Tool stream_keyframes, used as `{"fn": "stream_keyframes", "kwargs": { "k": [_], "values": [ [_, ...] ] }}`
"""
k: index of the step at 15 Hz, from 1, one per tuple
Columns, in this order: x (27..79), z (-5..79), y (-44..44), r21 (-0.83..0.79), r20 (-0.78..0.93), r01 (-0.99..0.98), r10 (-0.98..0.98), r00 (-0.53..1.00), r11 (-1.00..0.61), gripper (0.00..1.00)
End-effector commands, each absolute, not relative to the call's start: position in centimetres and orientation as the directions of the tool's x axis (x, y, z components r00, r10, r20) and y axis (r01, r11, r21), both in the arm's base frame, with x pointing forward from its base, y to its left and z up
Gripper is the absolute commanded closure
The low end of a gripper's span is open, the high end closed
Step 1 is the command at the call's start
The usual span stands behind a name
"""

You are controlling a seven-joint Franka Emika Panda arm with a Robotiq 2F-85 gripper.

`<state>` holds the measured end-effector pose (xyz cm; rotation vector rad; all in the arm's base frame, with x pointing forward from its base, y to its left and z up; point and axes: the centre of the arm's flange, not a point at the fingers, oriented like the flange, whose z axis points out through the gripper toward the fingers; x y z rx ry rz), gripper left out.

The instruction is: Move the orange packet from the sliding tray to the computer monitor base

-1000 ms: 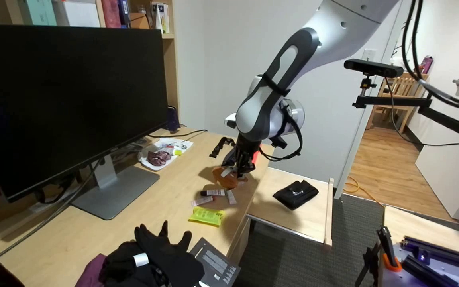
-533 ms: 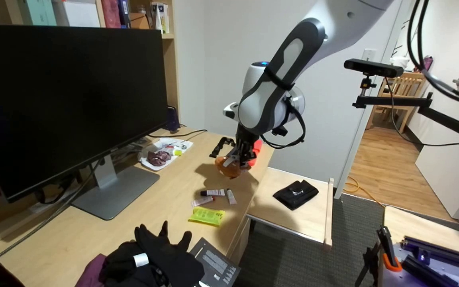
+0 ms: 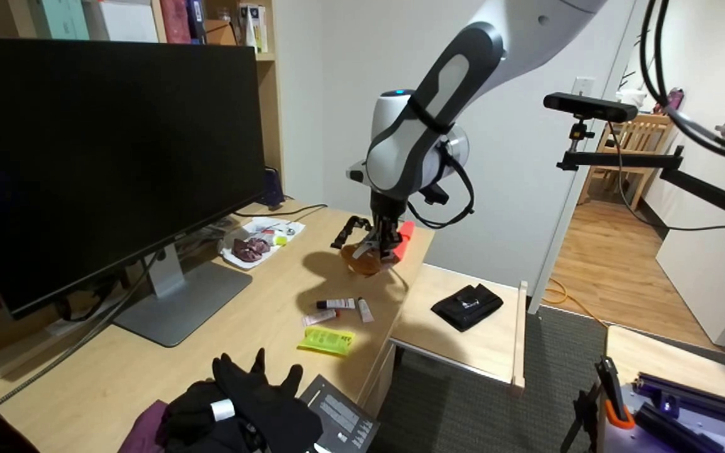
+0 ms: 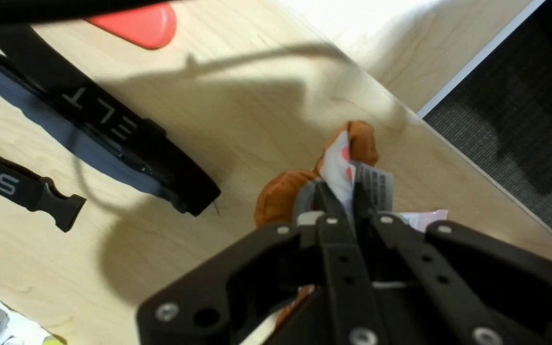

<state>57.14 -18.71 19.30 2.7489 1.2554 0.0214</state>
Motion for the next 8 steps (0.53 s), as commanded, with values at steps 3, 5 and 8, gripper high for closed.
{"fn": "stream_keyframes", "kwargs": {
  "k": [3, 5, 8],
  "values": [
    [63.6, 21.1, -16.8, 0.149, -0.039, 0.728, 0.732, 0.68, -0.669, 0.93],
    [65.4, 20.4, -15.6, 0.168, -0.022, 0.717, 0.724, 0.689, -0.677, 0.93],
    [67.2, 18.9, -13.2, 0.169, -0.009, 0.704, 0.713, 0.701, -0.69, 0.94]
  ]
}}
